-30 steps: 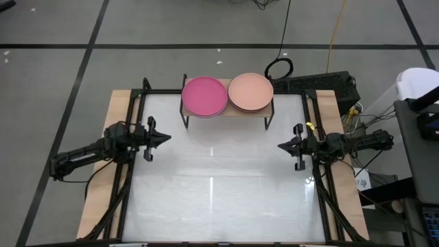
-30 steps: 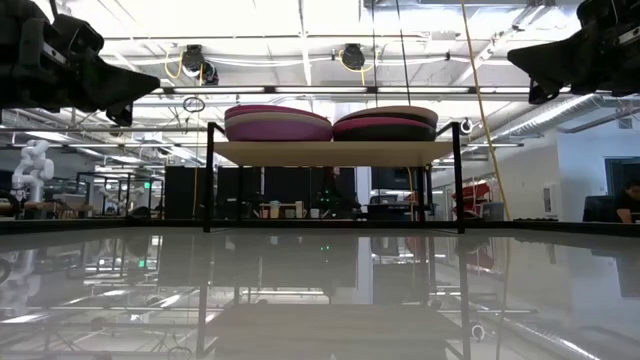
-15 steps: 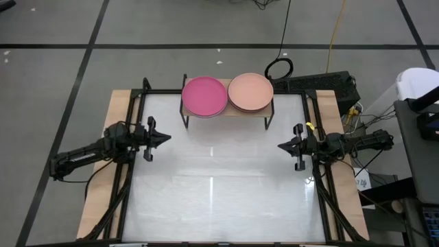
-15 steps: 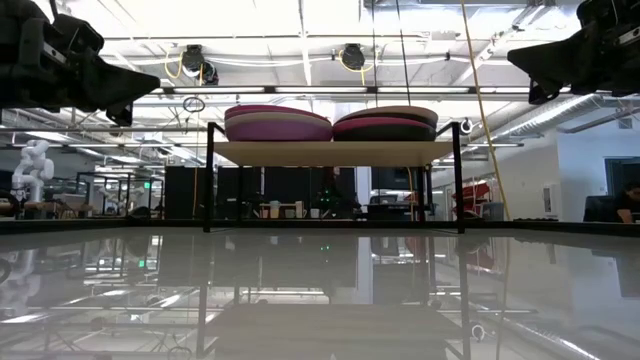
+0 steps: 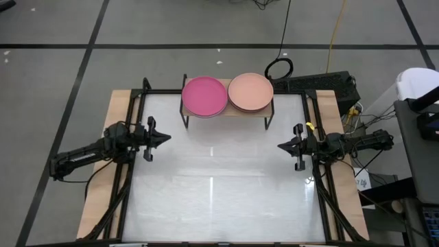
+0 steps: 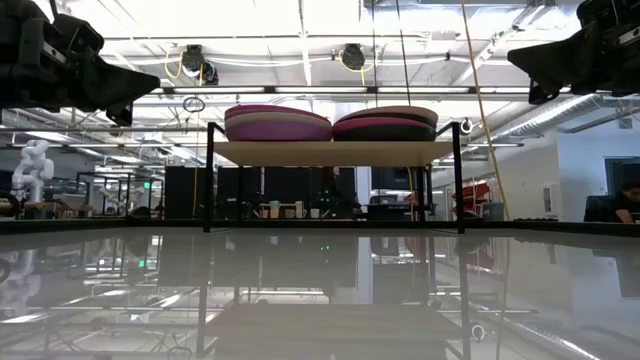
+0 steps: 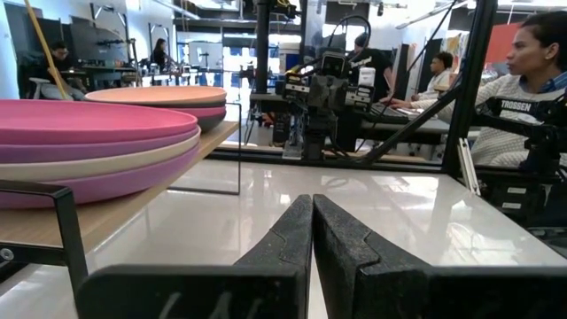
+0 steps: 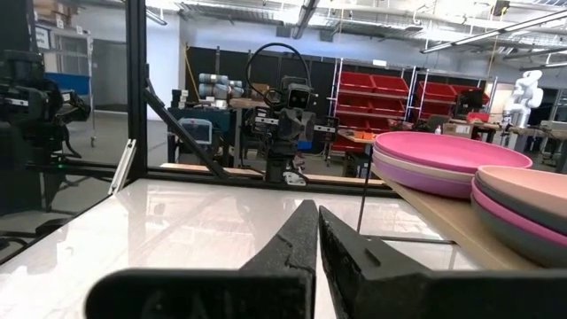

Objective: Place and stack plates onto a shelf
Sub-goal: Return to Home Position

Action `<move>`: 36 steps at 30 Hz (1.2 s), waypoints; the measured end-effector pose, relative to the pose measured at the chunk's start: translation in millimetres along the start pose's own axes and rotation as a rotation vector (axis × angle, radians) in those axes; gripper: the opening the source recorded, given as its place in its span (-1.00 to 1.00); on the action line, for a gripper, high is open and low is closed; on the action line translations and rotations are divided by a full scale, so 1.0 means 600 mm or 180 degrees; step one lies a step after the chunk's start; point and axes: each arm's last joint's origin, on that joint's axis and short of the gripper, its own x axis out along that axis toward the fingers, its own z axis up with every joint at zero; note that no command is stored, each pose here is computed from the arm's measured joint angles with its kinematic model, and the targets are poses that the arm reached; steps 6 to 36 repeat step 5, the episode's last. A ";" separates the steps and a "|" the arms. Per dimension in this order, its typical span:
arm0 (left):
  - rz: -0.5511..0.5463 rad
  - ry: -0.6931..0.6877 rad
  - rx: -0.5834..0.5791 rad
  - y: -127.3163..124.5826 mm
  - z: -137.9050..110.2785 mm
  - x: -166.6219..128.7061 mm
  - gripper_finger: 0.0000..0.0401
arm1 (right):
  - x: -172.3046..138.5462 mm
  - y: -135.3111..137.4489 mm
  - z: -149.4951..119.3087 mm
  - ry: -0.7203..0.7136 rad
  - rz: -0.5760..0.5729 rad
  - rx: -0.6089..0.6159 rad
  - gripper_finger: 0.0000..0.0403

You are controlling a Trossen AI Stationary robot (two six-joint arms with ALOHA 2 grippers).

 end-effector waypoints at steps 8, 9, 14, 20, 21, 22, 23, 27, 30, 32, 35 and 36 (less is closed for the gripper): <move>0.0000 0.0000 0.0000 0.000 0.000 0.000 -0.91 | 0.000 0.000 0.000 0.0000 0.0001 0.0000 -1.00; 0.0000 0.0000 0.0000 0.000 0.000 0.000 -0.91 | 0.000 0.000 0.000 0.0000 0.0001 0.0000 -1.00; 0.0000 0.0000 0.0000 0.000 0.000 0.000 -0.91 | 0.000 0.000 0.000 0.0000 0.0001 0.0000 -1.00; 0.0000 0.0000 0.0000 0.000 0.000 0.000 -0.91 | 0.000 0.000 0.000 0.0000 0.0001 0.0000 -1.00; 0.0000 0.0000 0.0000 0.000 0.000 0.000 -0.91 | 0.000 0.000 0.000 0.0000 0.0001 0.0000 -1.00; 0.0000 0.0000 0.0000 0.000 0.000 0.000 -0.91 | 0.000 0.000 0.000 0.0000 0.0001 0.0000 -1.00; 0.0000 0.0000 0.0000 0.000 0.000 0.000 -0.91 | 0.000 0.000 0.000 0.0000 0.0001 0.0000 -1.00; 0.0000 0.0000 0.0000 0.000 0.000 0.000 -0.91 | 0.000 0.000 0.000 0.0000 0.0001 0.0000 -1.00; 0.0000 0.0000 0.0000 0.000 0.000 0.000 -0.91 | 0.000 0.000 0.000 0.0000 0.0001 0.0000 -1.00; 0.0000 0.0000 0.0000 0.000 0.000 0.000 -0.91 | 0.000 0.000 0.000 0.0000 0.0001 0.0000 -1.00; 0.0000 0.0000 0.0000 0.000 0.000 0.000 -0.91 | 0.000 0.000 0.000 0.0000 0.0001 0.0000 -1.00; 0.0000 0.0000 0.0000 0.000 0.000 0.000 -0.91 | 0.000 0.000 0.000 0.0000 0.0001 0.0000 -1.00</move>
